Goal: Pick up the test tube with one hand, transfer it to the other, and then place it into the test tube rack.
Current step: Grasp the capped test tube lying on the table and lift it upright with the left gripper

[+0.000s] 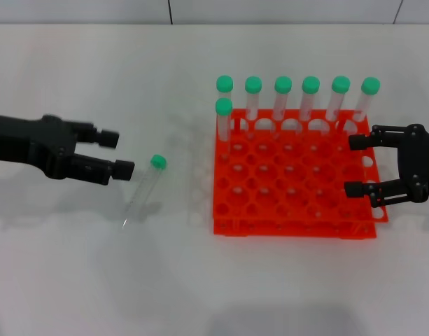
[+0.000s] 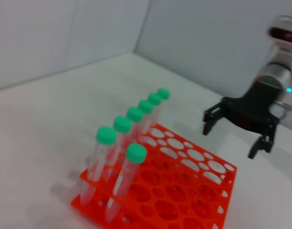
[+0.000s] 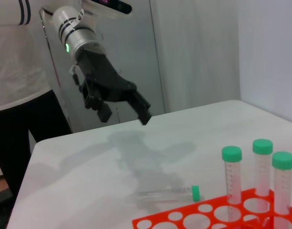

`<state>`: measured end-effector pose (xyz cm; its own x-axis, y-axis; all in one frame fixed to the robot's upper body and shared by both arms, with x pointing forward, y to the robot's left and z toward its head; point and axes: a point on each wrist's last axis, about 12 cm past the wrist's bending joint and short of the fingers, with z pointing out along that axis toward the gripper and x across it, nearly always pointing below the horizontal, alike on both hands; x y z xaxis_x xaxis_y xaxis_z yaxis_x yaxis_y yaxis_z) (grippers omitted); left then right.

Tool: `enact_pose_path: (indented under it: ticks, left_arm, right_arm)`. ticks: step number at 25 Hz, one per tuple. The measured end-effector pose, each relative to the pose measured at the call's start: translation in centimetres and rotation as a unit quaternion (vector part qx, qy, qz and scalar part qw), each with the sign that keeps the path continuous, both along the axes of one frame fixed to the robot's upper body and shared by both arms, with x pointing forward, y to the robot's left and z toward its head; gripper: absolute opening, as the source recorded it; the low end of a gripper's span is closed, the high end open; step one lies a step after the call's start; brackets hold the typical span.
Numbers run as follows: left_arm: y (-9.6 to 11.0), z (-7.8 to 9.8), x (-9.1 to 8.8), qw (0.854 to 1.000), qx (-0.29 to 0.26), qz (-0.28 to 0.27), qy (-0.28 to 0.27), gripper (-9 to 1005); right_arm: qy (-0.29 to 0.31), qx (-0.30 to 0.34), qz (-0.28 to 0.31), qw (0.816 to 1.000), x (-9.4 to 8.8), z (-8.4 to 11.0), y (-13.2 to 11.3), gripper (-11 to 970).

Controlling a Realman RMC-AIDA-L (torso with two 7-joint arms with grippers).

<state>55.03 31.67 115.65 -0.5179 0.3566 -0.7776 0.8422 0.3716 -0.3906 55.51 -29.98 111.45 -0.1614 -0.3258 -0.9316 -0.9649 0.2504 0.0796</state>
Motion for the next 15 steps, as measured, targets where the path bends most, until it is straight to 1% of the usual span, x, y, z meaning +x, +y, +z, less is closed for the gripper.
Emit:
enact_pose_path:
  ticks: [2,3,4,6,7,11,15]
  left_arm:
    - [-0.2,0.4,0.0,0.999,0.015,0.014,0.039,875]
    - [-0.2,0.7,0.0,0.997,0.029,0.026,0.07,875]
    - [-0.3,1.0,0.3,0.993,0.05,0.042,0.101,875]
    - [-0.4,1.4,0.7,0.985,0.079,0.064,0.14,875]
    - [-0.5,1.6,1.0,0.979,0.097,0.079,0.163,875]
    - [-1.2,2.5,2.3,0.958,0.152,0.115,0.213,875]
    - [-2.2,2.7,3.3,0.936,0.223,0.136,0.237,874]
  right_arm:
    - [-0.006,-0.001,-0.003,1.0,-0.1,0.0,-0.1,870]
    - [-0.009,-0.002,-0.005,1.0,-0.1,-0.1,-0.1,870]
    - [-0.01,-0.002,-0.008,1.0,-0.1,-0.1,-0.2,870]
    - [-0.014,-0.001,-0.016,1.0,-0.1,-0.1,-0.4,870]
    - [-0.016,0.0,-0.018,1.0,-0.1,-0.1,-0.4,870]
    - [-0.026,0.0,-0.017,1.0,-0.3,-0.3,-0.3,870]
    - [-0.029,-0.001,-0.018,0.999,-0.2,-0.4,0.0,870]
